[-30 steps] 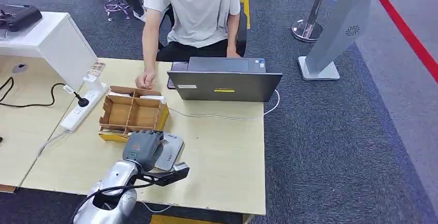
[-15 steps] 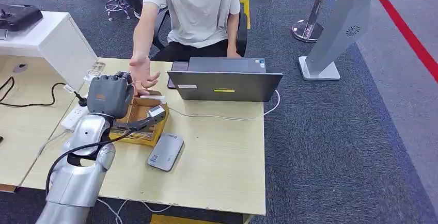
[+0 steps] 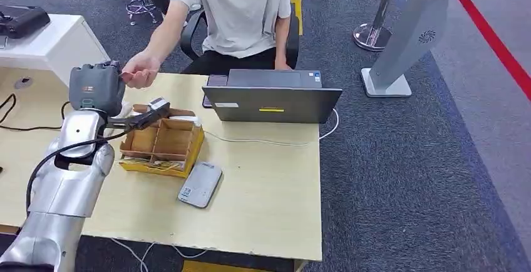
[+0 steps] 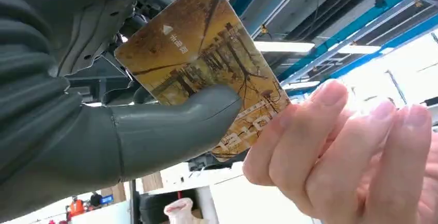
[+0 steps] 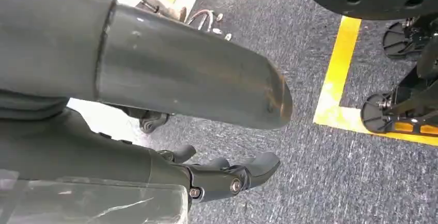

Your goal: Pass the card to the sensor for recognition and then transmit it.

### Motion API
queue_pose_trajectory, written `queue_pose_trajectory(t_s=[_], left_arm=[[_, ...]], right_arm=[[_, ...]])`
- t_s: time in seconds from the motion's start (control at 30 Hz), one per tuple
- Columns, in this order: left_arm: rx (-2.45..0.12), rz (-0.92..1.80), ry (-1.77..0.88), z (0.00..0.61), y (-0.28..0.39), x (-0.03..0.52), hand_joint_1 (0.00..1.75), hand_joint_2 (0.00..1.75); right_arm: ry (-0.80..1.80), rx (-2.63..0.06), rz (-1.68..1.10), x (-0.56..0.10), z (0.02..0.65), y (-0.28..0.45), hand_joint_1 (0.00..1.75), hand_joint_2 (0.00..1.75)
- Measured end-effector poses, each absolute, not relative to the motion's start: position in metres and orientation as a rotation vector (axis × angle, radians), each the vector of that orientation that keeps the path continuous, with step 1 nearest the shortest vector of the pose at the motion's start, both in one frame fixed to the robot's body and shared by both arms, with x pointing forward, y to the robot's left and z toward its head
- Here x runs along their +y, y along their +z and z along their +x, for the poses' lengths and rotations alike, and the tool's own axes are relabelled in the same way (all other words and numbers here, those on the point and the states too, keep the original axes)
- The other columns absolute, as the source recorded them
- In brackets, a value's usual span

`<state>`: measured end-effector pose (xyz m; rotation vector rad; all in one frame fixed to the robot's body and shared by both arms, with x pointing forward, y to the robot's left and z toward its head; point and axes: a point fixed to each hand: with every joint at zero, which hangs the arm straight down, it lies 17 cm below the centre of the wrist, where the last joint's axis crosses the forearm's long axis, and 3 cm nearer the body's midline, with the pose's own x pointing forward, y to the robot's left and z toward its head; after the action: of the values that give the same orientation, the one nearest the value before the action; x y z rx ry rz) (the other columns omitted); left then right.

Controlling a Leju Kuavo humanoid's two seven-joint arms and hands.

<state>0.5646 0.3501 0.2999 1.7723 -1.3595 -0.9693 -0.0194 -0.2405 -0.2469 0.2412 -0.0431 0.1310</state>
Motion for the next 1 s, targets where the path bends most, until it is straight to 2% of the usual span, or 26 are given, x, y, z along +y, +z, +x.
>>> queue_pose_trajectory(t_s=[0.37,0.57,0.8,1.0], left_arm=[[-1.372,1.744,-1.047,0.565,0.278,0.346,0.0,1.75],[-1.458,1.668,-1.117,0.55,0.261,0.313,0.0,1.75],[-1.562,1.452,-1.167,0.49,0.225,0.267,0.0,1.75],[-1.613,1.381,-1.21,0.439,0.207,0.243,0.0,1.75]], right_arm=[[0.117,-0.04,0.257,-0.239,-0.021,-0.246,0.0,1.75],[0.069,-0.047,0.26,-0.235,-0.016,-0.244,0.0,1.75],[-0.147,-0.072,0.213,-0.232,-0.005,-0.247,0.0,1.75],[-0.219,-0.073,0.208,-0.225,-0.005,-0.25,0.0,1.75]])
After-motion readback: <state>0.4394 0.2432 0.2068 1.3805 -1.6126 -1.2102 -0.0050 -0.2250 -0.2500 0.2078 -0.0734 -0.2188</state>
